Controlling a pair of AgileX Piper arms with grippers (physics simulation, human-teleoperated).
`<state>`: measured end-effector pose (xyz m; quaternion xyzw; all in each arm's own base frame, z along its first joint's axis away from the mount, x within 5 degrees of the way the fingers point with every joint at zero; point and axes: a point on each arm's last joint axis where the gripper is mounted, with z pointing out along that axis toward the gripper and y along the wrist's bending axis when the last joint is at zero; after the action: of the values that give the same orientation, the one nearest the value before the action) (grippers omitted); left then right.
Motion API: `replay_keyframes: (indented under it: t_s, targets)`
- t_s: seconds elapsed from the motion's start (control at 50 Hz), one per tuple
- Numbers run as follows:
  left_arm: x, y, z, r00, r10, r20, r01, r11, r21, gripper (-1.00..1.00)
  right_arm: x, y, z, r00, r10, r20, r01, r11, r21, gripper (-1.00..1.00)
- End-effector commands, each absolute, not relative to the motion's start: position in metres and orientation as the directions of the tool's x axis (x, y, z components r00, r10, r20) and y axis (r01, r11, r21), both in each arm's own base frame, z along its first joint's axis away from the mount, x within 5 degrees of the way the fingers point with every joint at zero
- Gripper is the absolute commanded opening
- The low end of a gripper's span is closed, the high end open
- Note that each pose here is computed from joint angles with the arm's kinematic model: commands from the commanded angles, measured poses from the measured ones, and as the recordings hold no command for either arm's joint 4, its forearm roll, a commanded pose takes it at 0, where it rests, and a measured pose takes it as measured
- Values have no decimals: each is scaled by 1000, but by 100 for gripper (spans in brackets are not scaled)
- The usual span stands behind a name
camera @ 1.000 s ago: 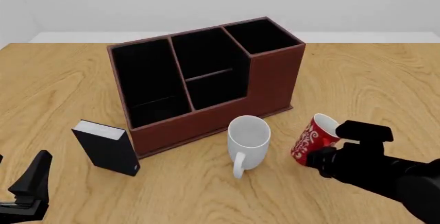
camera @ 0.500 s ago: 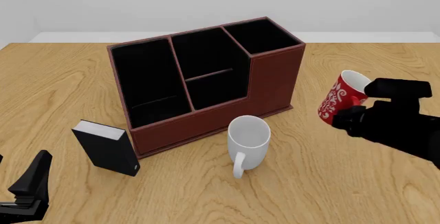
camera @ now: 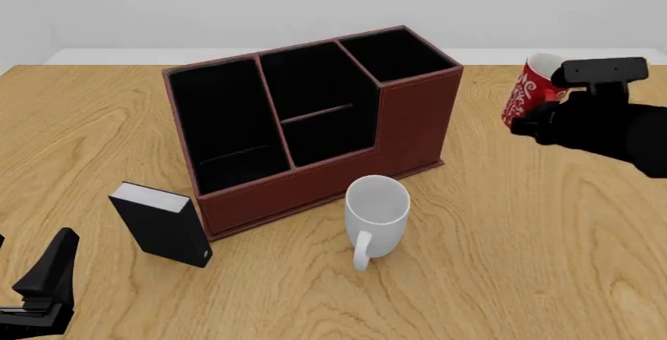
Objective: Pick up the red mug and place it to the right of the caddy.
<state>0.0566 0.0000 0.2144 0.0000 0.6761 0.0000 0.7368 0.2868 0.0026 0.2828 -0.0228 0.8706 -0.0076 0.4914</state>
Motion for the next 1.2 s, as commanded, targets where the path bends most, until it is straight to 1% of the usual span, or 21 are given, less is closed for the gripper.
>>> replay_keyframes:
  t_s: [0.02, 0.26, 0.48, 0.98, 1.2]
  targets:
    - [57, 0, 214, 86, 0, -996, 0, 1000, 0, 100, 323, -3, 284, -495, -96, -864, -41, 995, -87, -100]
    - [57, 0, 214, 86, 0, -996, 0, 1000, 0, 100, 359, 0, 280, -496, -146, -856, -74, 989, -126, -100]
    - [57, 0, 214, 86, 0, -996, 0, 1000, 0, 100, 393, -3, 265, -519, -157, -840, -77, 988, -137, -100]
    - [57, 0, 214, 86, 0, -996, 0, 1000, 0, 100, 422, -6, 238, -556, -187, -810, -95, 982, -161, -100]
    - [57, 0, 214, 86, 0, -996, 0, 1000, 0, 100, 433, 0, 221, -572, -228, -788, -133, 974, -185, -100]
